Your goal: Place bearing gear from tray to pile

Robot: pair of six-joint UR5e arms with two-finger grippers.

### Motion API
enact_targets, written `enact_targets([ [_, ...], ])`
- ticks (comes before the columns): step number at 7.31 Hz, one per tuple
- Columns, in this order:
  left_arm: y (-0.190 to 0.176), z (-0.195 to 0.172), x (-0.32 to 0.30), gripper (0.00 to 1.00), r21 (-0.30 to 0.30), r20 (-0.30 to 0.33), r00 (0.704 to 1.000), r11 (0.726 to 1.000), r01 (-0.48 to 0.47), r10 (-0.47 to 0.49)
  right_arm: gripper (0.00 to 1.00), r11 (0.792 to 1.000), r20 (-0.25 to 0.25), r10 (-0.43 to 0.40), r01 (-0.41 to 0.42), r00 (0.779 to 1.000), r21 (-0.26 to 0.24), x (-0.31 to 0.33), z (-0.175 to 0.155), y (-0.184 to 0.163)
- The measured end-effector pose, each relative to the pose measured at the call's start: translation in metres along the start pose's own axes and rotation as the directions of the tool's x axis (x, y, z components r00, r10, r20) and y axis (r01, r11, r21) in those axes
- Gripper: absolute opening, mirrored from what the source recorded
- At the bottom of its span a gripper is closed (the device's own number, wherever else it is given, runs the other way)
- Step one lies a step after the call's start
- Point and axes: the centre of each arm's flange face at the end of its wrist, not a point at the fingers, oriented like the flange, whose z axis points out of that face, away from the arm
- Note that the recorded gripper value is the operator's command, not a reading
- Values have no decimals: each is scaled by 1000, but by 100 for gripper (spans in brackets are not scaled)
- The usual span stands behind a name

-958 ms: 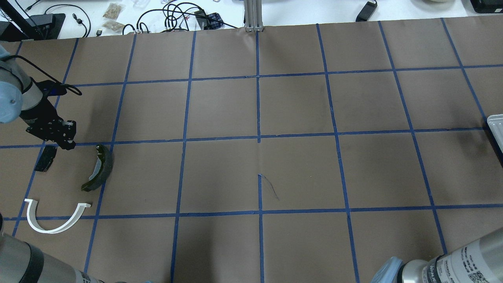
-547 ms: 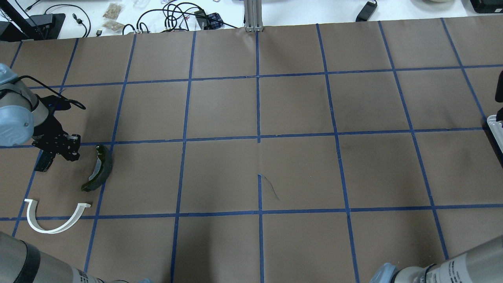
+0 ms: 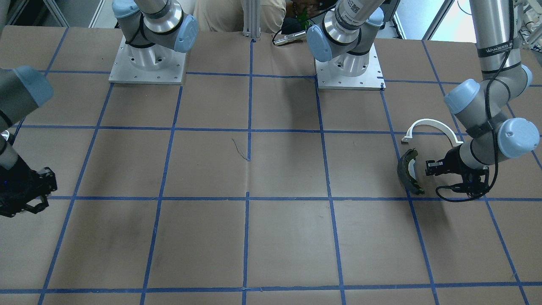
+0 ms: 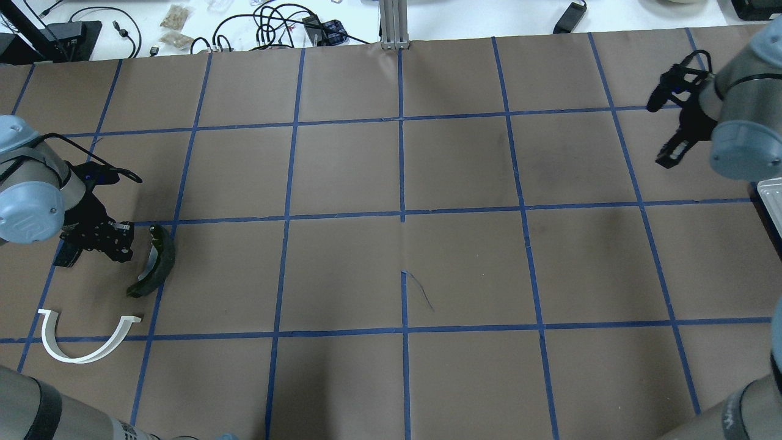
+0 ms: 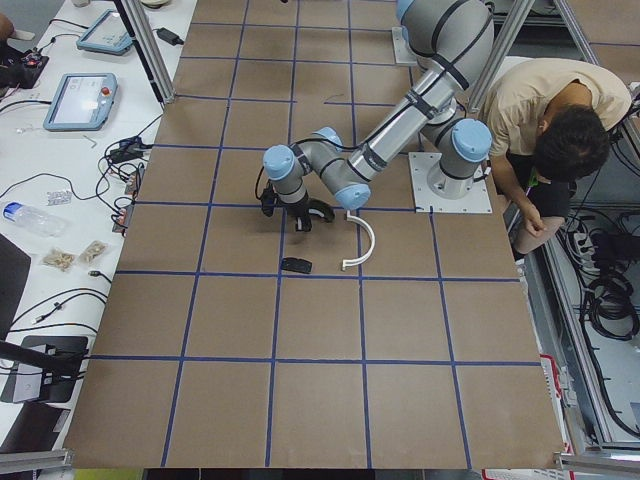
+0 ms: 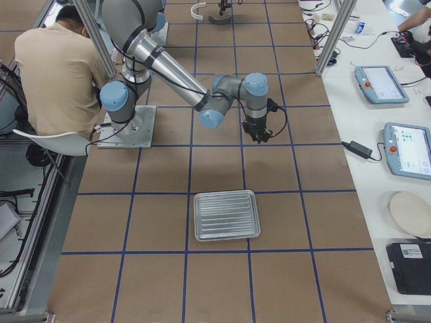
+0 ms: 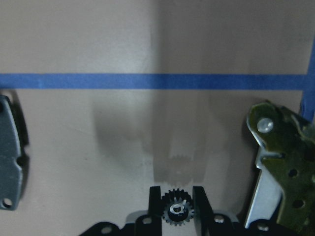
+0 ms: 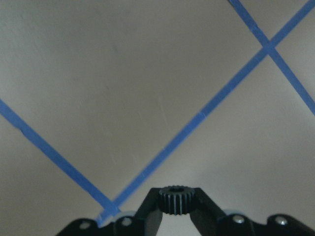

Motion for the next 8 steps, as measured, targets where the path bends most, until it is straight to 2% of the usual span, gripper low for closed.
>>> enact_targets([
  [1, 2, 1, -2, 72, -1, -2, 1000, 1000, 5, -5, 0, 998, 8, 66, -66, 998, 12, -39, -4, -48],
  [2, 4, 1, -6, 87, -1, -3, 1000, 1000, 12, -12, 0, 988, 31, 153, -153, 988, 19, -84, -8, -93],
  [4, 5, -2, -9, 94, 4, 0, 1000, 1000, 18, -18, 0, 939, 89, 342, -344, 935, -1, -189, -14, -169],
  [6, 1, -21, -10, 100, 17, 11, 1000, 1000, 17, -18, 0, 883, 119, 469, -469, 875, -27, -301, -20, -225],
  [8, -17, -74, -24, 100, -1, -1, 1000, 1000, 25, -25, 17, 829, 131, 558, -556, 819, -57, -400, -17, -253],
])
